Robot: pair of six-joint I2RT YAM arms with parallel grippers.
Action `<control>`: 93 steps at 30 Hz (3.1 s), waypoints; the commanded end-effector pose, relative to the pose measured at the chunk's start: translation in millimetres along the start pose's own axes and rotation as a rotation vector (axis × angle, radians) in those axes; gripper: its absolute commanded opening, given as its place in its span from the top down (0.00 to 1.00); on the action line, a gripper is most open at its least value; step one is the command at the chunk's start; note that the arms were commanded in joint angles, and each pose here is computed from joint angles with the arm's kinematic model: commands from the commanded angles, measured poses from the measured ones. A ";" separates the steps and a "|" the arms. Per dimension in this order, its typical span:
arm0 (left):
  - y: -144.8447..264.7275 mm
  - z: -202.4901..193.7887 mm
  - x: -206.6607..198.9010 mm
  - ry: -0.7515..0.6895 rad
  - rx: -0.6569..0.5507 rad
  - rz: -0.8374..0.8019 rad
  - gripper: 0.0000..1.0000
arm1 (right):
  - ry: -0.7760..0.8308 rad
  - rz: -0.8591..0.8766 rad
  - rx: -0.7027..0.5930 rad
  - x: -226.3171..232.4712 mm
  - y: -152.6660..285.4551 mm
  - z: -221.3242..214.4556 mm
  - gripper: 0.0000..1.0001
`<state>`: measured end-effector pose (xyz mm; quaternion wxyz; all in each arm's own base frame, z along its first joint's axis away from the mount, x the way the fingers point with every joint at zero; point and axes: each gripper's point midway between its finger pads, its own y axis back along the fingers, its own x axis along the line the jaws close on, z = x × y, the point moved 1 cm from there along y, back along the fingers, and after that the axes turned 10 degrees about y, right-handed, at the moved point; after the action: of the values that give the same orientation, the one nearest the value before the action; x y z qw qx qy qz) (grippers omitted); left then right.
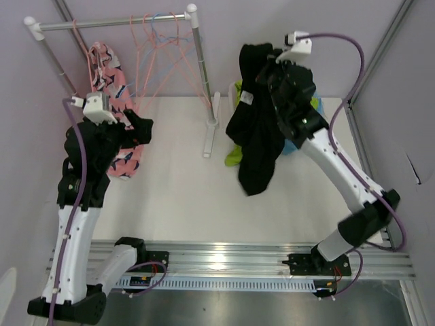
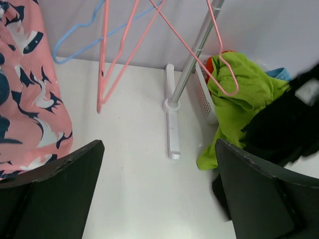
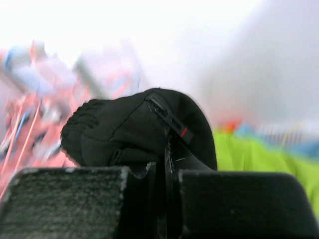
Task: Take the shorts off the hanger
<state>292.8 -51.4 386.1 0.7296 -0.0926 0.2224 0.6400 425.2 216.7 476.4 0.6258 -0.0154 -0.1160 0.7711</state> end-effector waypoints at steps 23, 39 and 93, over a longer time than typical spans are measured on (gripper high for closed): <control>36.9 -9.1 28.9 -0.052 0.007 0.158 0.01 | -0.068 -0.554 0.208 -171.0 -83.5 -241.4 0.01; -17.0 101.0 50.1 -0.091 -0.104 0.425 0.01 | -0.175 -0.207 0.425 -69.5 162.8 -228.9 0.01; -137.0 102.5 175.9 -0.004 -0.144 0.775 0.86 | -0.173 0.161 0.670 16.9 270.4 -362.7 0.01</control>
<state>466.6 121.6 353.2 0.4273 -0.0166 0.2154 0.8779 215.8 233.4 60.8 0.5184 0.2424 0.1258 0.8104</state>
